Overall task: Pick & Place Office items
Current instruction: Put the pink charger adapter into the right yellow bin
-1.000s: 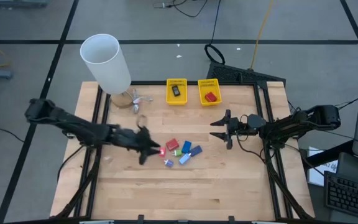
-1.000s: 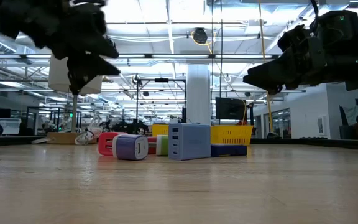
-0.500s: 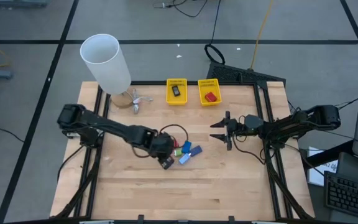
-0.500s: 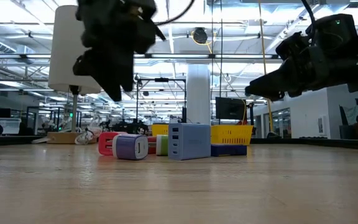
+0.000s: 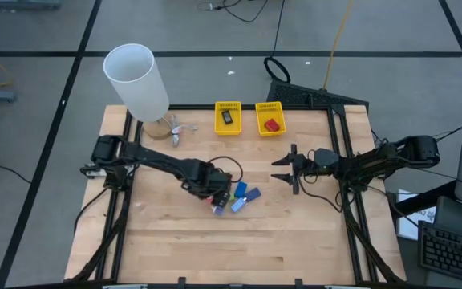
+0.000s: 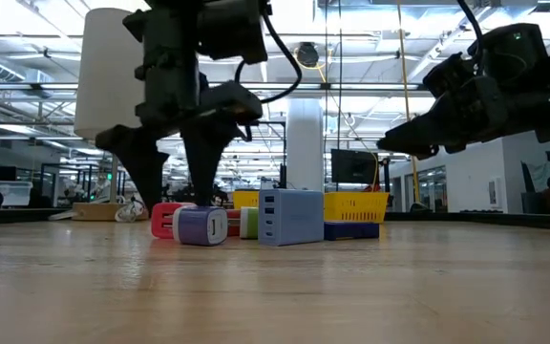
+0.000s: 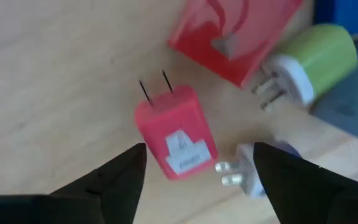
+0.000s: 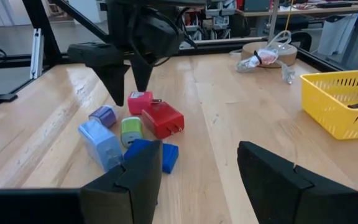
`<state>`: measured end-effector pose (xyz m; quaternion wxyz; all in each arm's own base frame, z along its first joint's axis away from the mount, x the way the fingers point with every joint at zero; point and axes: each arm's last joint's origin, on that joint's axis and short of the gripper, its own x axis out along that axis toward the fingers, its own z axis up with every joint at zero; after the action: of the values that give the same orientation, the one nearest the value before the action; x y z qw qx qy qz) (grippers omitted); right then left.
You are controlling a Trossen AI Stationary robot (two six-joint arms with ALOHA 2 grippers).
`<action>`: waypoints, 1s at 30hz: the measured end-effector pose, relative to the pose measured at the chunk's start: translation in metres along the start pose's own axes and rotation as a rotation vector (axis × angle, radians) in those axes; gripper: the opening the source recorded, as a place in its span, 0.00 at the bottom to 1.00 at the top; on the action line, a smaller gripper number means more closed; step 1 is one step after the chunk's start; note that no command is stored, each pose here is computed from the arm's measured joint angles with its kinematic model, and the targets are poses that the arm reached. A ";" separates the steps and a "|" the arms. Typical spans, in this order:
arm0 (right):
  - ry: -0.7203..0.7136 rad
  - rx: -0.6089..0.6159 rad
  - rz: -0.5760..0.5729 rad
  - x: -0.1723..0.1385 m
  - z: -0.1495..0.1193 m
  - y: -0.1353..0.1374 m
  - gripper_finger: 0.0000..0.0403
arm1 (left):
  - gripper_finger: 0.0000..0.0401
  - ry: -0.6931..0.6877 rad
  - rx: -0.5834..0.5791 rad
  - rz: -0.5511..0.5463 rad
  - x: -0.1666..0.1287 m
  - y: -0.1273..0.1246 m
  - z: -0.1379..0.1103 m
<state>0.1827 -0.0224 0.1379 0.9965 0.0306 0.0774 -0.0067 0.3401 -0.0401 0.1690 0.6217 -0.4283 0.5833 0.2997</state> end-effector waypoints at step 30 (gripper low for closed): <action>0.042 0.006 0.002 0.000 -0.004 0.000 0.49 | 0.78 0.001 -0.036 0.142 0.018 0.009 0.001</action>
<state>0.1820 -0.0221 0.1339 0.9946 0.0339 0.0980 -0.0054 0.3354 -0.0379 0.1502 0.5909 -0.3970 0.6070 0.3533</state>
